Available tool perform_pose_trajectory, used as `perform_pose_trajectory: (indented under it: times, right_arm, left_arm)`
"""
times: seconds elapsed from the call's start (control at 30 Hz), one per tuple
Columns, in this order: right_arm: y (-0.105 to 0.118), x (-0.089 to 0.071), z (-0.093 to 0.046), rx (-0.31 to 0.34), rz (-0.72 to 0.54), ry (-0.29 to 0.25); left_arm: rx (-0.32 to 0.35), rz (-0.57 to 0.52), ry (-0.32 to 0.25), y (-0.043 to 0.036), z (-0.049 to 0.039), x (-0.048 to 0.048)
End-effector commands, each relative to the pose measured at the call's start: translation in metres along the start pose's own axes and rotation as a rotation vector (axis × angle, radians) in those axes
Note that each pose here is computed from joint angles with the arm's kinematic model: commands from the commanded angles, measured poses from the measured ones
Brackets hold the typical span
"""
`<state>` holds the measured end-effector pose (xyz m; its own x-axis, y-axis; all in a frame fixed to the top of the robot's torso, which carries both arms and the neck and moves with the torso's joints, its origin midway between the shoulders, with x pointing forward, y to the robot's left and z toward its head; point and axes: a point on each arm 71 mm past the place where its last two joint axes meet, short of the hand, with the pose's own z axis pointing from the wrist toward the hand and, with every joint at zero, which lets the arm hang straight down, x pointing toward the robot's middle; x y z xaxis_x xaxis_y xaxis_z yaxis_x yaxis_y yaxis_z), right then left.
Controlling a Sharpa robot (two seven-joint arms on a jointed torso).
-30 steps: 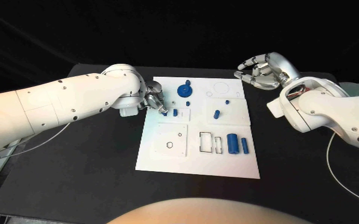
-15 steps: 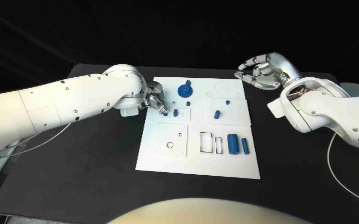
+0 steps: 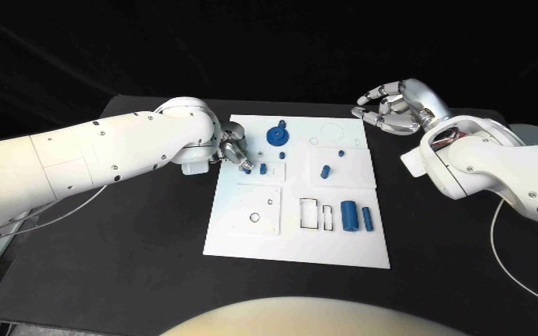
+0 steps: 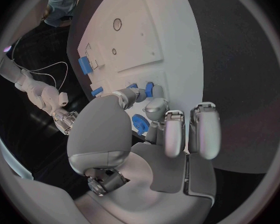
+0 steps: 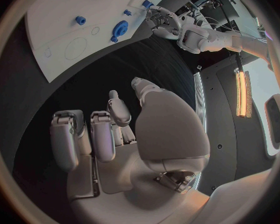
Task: Assemble the parts on the task board
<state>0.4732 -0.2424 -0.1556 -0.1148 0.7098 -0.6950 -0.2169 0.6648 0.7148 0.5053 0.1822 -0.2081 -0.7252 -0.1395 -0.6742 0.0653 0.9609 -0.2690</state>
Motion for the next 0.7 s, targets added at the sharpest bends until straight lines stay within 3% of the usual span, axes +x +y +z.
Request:
perform_pose_trajectory:
  times: [0.03,0.7]
  right_arm:
    - [0.0009,0.0010,-0.0002,-0.010,-0.002,0.008]
    - [0.0006,0.0001,-0.0008,-0.010,-0.002,0.005]
  left_arm:
    - [0.001,0.017,0.027,-0.0024,0.0021,0.0070]
    - [-0.014,0.014,0.030,0.0009,0.0054,0.0046]
